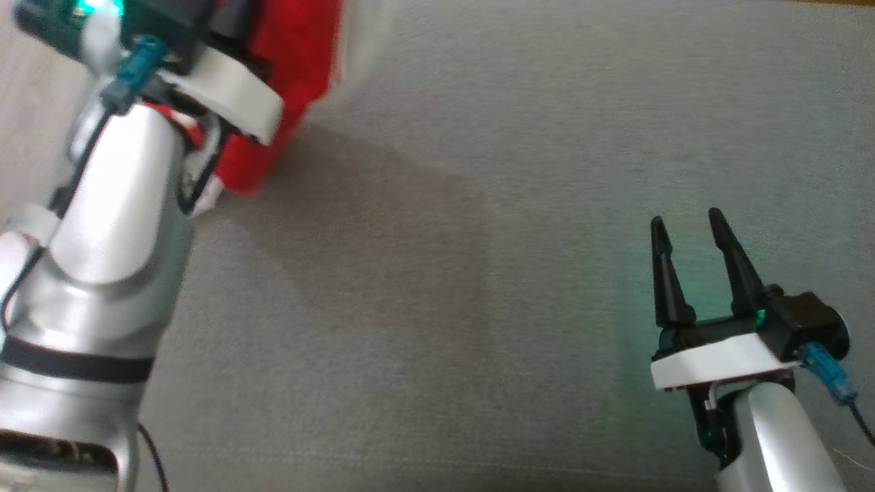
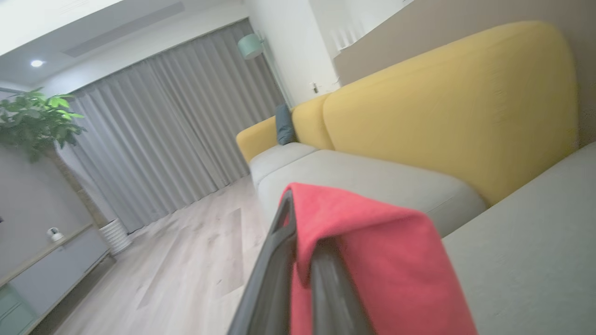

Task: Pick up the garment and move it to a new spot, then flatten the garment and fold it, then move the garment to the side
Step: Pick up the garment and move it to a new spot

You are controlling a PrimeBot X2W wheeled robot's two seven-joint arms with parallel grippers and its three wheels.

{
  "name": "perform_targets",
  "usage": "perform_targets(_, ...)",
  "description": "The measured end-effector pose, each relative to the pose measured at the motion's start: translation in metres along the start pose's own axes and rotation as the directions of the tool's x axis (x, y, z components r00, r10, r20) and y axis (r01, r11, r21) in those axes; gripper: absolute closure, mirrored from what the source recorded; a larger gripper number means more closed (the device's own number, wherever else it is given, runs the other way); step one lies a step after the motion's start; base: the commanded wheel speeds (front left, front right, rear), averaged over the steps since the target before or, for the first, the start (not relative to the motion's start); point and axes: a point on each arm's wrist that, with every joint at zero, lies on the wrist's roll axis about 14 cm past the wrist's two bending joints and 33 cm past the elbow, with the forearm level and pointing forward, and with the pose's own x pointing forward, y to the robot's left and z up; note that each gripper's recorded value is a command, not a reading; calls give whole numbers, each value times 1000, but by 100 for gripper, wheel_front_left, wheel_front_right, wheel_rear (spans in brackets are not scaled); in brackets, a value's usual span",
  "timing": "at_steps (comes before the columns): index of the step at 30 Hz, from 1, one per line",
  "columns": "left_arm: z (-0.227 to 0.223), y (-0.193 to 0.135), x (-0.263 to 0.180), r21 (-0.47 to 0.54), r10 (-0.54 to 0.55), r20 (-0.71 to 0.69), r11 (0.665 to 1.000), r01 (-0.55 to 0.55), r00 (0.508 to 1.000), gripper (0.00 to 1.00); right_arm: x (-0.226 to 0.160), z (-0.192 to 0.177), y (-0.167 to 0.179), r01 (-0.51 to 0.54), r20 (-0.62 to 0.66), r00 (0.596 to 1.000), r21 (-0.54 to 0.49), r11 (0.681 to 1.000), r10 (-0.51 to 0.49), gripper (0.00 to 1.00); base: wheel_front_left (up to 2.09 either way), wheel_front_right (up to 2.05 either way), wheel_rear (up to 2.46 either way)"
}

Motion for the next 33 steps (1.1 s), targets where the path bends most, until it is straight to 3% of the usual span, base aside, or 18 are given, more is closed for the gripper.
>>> perform_targets(4,31,-43,14,-74,-86,78,993,91,993,100,-16,19,-24,80,50,996,11,997,-80,0,0,0,0)
perform_targets(8,71,-93,28,-175,-172,198,963,207,965,100,-37,35,-55,182,90,979,5,983,-182,0,0,0,0)
perform_targets(15,123,-168,42,-338,-247,361,864,373,899,100,-72,41,-102,337,104,936,10,941,-336,0,0,0,0)
perform_targets(23,124,-218,47,-483,-264,417,746,458,870,100,-80,21,-110,370,40,928,12,929,-370,0,0,0,0)
perform_targets(27,91,-226,61,-521,-251,330,755,398,910,100,-79,10,-114,380,10,925,14,925,-380,0,0,0,0)
perform_targets(33,-39,-209,57,-525,-221,-7,831,184,975,100,-68,-2,-116,374,-22,927,10,928,-373,0,0,0,0)
